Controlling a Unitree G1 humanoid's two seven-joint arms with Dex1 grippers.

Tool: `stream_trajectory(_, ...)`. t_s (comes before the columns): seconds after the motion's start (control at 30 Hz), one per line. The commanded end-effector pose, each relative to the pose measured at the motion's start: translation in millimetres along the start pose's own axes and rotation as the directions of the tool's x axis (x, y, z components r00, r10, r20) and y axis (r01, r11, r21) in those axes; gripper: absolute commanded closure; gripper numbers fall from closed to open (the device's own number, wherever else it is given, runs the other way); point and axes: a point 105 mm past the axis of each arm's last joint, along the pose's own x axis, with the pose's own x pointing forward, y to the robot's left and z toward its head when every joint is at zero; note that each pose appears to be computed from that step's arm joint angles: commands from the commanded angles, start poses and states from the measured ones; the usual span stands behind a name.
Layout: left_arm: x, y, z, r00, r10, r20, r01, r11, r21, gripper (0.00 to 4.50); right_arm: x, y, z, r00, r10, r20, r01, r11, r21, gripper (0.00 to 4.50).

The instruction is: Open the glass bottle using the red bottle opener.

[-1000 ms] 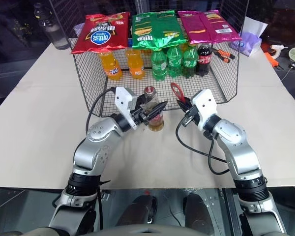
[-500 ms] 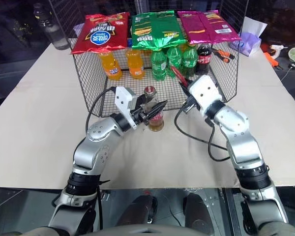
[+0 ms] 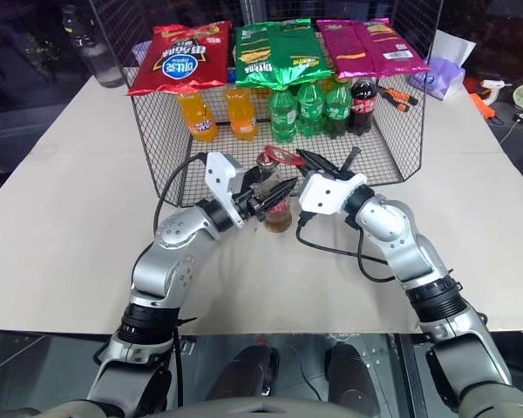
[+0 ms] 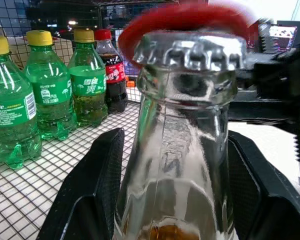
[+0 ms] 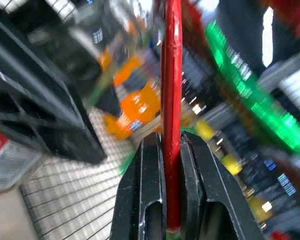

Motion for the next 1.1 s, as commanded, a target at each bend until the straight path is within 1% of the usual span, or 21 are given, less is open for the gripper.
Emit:
stream_trajectory(0.03,4.3,-5.1,1.2,1.0,-0.018,0.014,0.018,1.0,-0.002,2.02,2.2,-9.0,14.3,0.996,-0.041,0.078,0.047,0.996,-0.076,4.5)
stream_trajectory(0.1,4.4,-5.2,1.2,1.0,-0.018,0.015,0.018,1.0,-0.003,2.02,1.7,-4.0,12.7,0.997,-0.01,0.077,0.018,0.993,-0.115,4.5)
stream_trajectory(0.17,4.3,-5.5,1.5,1.0,-0.019,0.019,0.019,1.0,-0.003,2.02,0.1,0.8,7.1,0.998,0.003,0.055,0.003,0.994,-0.113,4.5)
stream_trajectory(0.23,4.2,-6.0,2.1,0.999,-0.021,0.026,0.021,1.0,-0.002,2.02,-0.6,9.2,4.3,0.998,0.046,0.046,-0.04,0.993,-0.111,4.5)
stream_trajectory(0.3,3.8,-6.3,0.3,0.999,-0.021,0.025,0.021,1.0,-0.002,2.02,-0.5,18.2,4.4,0.994,0.092,0.05,-0.087,0.991,-0.102,4.5)
stream_trajectory(0.47,3.2,-6.0,-0.1,0.999,-0.018,0.03,0.018,1.0,-0.003,2.02,4.1,23.7,11.6,0.989,0.123,0.082,-0.116,0.99,-0.084,4.5)
stream_trajectory(0.57,3.5,-6.9,-0.3,0.999,-0.019,0.033,0.019,1.0,-0.004,2.02,5.6,39.8,19.3,0.974,0.185,0.128,-0.186,0.982,-0.002,4.5)
stream_trajectory(0.67,3.9,-6.9,-0.7,0.999,-0.018,0.033,0.018,1.0,-0.004,2.02,4.5,57.2,21.0,0.96,0.241,0.146,-0.256,0.961,0.101,4.5)
stream_trajectory(0.7,3.9,-7.0,-0.8,0.999,-0.017,0.033,0.018,1.0,-0.004,2.02,3.8,61.5,21.4,0.955,0.255,0.151,-0.273,0.956,0.109,4.5)
stream_trajectory(0.83,4.4,-6.5,-0.7,0.999,-0.014,0.034,0.014,1.0,-0.004,2.02,3.9,71.6,16.8,0.956,0.262,0.135,-0.276,0.956,0.095,4.5)
stream_trajectory(1.1,5.8,-7.3,-1.2,0.999,-0.018,0.031,0.018,1.0,-0.005,2.02,16.1,81.3,8.4,0.961,0.255,0.105,-0.26,0.965,0.042,4.5)
